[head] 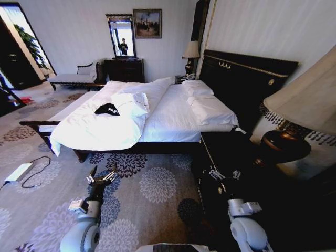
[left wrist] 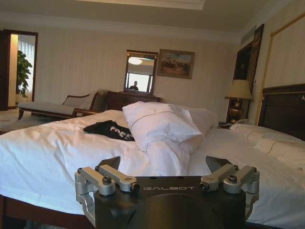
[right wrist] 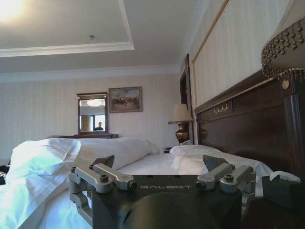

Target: Fold the clothes on the bed.

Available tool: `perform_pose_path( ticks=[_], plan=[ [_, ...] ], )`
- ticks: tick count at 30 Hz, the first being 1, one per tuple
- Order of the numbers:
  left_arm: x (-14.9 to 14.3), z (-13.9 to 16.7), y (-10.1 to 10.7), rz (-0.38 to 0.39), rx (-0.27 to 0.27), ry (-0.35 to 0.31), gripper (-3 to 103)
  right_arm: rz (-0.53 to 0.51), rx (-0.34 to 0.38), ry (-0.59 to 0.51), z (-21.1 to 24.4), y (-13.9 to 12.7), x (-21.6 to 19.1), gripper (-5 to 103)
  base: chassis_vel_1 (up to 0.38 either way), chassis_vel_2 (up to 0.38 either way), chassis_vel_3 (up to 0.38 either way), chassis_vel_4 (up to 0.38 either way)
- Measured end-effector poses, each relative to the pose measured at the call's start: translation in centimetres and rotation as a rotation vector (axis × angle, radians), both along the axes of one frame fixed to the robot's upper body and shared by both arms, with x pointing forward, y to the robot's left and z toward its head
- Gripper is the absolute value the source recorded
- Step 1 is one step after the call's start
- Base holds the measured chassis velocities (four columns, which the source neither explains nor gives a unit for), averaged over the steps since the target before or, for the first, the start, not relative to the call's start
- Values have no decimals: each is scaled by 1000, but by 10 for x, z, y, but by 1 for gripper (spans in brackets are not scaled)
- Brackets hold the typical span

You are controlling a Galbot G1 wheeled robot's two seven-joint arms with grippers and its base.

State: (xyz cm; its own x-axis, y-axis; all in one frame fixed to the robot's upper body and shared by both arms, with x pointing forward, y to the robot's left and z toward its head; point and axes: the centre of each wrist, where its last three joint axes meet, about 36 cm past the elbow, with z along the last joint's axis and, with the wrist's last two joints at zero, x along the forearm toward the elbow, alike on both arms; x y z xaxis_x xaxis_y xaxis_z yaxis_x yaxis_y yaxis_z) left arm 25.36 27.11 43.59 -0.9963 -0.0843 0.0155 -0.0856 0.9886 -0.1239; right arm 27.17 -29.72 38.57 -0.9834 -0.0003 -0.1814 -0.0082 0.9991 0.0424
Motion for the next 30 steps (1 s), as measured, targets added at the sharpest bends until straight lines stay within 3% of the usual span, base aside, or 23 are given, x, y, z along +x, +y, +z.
perform_pose_path(
  ticks=[30],
  plan=[
    [-4, -10, -2, 11, 8, 8, 100, -12, 17, -5, -6, 0, 4, 100, -85, 81, 81, -86]
  ],
)
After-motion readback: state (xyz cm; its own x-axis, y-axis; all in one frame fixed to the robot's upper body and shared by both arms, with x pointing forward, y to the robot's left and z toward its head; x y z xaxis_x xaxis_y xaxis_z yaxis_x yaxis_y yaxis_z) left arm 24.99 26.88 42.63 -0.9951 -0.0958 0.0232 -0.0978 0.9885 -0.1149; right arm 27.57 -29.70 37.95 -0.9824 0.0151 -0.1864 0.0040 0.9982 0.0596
